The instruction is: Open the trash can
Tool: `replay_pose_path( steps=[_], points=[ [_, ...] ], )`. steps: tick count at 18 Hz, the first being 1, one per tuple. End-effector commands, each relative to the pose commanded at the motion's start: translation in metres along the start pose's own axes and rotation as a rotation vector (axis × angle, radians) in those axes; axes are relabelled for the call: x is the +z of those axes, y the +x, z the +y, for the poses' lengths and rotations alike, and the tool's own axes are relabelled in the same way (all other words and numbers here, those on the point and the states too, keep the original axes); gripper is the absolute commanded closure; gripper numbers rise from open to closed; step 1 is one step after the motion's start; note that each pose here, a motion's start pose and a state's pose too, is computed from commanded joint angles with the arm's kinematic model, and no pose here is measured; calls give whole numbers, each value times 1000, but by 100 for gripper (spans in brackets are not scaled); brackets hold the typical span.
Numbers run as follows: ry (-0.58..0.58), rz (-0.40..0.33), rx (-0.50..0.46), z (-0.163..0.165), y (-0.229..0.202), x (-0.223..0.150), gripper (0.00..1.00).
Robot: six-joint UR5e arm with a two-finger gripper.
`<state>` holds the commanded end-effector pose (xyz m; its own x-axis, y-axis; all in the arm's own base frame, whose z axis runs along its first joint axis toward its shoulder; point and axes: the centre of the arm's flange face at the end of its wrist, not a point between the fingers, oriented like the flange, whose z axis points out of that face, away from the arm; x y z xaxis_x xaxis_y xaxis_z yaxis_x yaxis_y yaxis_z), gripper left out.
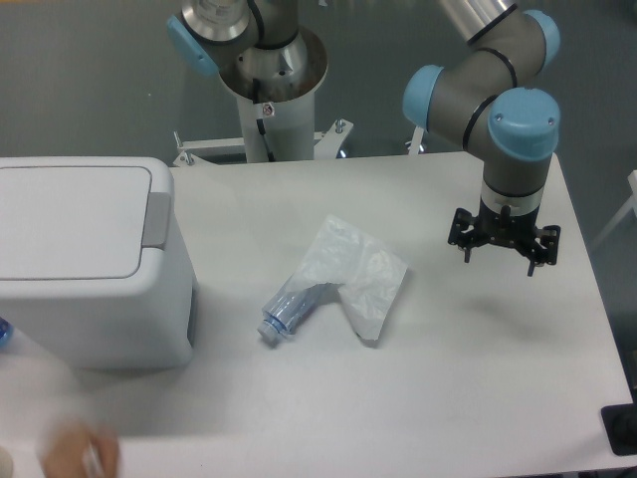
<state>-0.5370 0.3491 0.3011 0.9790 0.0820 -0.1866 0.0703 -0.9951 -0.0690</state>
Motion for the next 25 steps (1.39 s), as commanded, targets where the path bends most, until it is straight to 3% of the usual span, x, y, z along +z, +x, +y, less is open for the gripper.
replay_pose_path(
  steps=[6, 10, 18, 25],
  points=[
    [0, 0, -3, -1, 1, 0, 0],
    [18, -1, -72, -6, 2, -10, 0],
    [58, 14, -225, -62, 33, -30, 0],
    [40, 198, -279, -81, 23, -75, 0]
  ],
)
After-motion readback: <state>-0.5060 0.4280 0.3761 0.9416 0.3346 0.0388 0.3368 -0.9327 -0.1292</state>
